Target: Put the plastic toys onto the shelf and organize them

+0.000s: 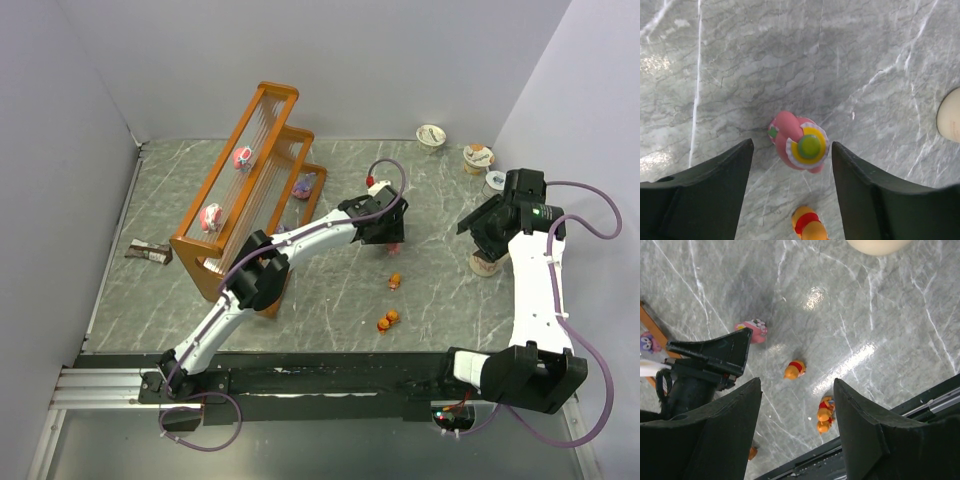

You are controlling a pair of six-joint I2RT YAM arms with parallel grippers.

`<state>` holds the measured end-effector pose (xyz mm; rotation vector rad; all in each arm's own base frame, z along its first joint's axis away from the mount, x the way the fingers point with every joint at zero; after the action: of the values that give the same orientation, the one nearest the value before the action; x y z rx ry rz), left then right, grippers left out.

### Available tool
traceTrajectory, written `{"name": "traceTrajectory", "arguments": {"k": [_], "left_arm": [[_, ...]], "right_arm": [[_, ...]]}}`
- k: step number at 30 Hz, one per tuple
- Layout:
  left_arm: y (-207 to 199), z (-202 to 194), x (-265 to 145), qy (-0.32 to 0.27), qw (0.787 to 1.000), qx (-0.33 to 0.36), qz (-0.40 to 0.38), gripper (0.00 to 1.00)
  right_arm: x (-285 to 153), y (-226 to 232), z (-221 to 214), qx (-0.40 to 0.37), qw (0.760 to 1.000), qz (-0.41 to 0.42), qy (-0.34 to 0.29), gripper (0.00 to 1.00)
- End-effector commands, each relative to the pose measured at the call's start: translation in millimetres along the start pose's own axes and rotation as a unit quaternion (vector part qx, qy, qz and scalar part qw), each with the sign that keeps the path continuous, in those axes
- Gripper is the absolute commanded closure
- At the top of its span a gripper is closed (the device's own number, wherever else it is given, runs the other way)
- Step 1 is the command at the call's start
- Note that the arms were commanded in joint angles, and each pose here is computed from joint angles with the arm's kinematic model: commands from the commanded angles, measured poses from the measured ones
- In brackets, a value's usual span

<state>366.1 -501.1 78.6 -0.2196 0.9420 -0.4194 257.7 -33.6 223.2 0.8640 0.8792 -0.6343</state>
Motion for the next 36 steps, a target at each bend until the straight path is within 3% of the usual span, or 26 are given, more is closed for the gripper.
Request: {"name": "traceTrajectory", "arguments": {"k": [1,7,11,12,16,24,30,36], "left_arm": [[-16.0,3.6,2.9,-0.008,1.000,-0.005,-0.026,0.36],[-13.3,3.5,3.5,-0.010,1.000,0.004,-0.021,0.50],[-11.6,10.6,-0.5,-0.023,1.000,0.014,-0.014,0.70],[-11.3,11.9,-1.7,-0.025,0.999,0.017,-0.013,0.79],[-14.3,31.4,-20.0,-0.050,0.997,0.055,-0.017,0.94],[-8.4,84.1,-82.9,-0.073,0.987,0.133,-0.052,0.99],[13.1,137.9,-167.7,-0.133,0.971,0.192,-0.043,0.99],[9.2,171.3,-246.2,-0.195,0.952,0.229,-0.060,0.98]], "right_arm": [[-3.7,1.3,2.2,-0.002,1.000,0.014,-0.009,0.34],[-0.4,1.1,1.0,-0.002,1.000,0.014,-0.006,0.34],[-0.2,1.5,1.7,-0.003,1.000,0.014,-0.007,0.34],[-0.3,1.6,1.5,-0.003,1.000,0.014,-0.006,0.34],[1.5,2.9,0.8,-0.001,1.000,0.017,-0.004,0.34],[2.5,3.9,-0.8,-0.001,1.000,0.023,-0.001,0.35],[3.1,5.0,-1.7,0.002,1.000,0.027,-0.001,0.35],[2.6,4.7,-1.9,0.002,1.000,0.028,-0.001,0.35]]}}
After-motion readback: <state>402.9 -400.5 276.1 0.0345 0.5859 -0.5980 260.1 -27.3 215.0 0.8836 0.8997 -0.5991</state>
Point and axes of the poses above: each gripper's point midway between its finger pads, its own x axis out along the fingers, its own y axis along the line the jaws close on, z = x × y, the point moved 1 cm from there along -x, back along the fingers, and after that the axes turned 6 degrees about x, right-handed, at the moved point
